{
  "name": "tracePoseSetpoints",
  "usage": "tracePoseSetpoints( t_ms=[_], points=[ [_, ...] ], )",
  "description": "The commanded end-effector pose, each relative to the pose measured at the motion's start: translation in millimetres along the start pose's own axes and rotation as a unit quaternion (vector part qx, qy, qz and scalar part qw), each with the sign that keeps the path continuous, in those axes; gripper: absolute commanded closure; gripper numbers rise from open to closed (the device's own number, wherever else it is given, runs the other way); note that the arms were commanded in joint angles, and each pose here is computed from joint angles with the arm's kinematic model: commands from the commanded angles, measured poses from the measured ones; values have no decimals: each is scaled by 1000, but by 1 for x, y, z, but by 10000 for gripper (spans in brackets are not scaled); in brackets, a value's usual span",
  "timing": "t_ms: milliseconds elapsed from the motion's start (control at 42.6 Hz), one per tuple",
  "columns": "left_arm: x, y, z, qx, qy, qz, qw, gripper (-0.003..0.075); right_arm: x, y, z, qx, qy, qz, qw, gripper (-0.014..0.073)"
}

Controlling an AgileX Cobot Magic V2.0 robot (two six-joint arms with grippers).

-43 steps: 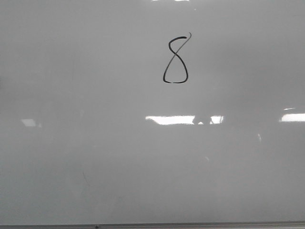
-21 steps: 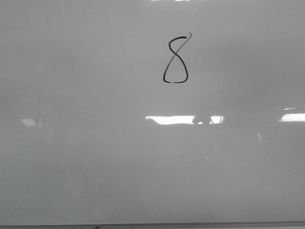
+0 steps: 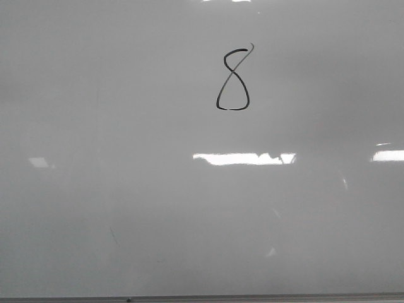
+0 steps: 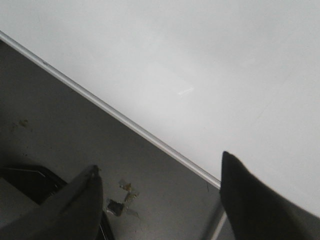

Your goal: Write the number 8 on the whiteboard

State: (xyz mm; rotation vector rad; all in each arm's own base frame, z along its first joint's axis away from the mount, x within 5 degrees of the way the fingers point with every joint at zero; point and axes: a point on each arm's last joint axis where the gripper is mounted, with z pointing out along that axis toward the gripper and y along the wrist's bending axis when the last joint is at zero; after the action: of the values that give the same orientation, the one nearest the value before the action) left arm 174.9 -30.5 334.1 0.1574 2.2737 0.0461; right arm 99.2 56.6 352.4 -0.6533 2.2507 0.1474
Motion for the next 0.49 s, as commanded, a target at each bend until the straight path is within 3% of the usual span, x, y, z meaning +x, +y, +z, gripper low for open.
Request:
tracePoseSetpoints(
  t_ms=[0,211,469],
  points=[
    [-4,-11,-35,67,-52,10,996,354,-5,-4,-16,7,-78,14,997,80],
    [10,-17,-74,135,-90,3,987,354,9,-5,-28,4,-112,29,993,80],
    [11,-19,-79,148,-100,14,984,355,9,-6,-29,4,-116,29,993,80]
  ],
)
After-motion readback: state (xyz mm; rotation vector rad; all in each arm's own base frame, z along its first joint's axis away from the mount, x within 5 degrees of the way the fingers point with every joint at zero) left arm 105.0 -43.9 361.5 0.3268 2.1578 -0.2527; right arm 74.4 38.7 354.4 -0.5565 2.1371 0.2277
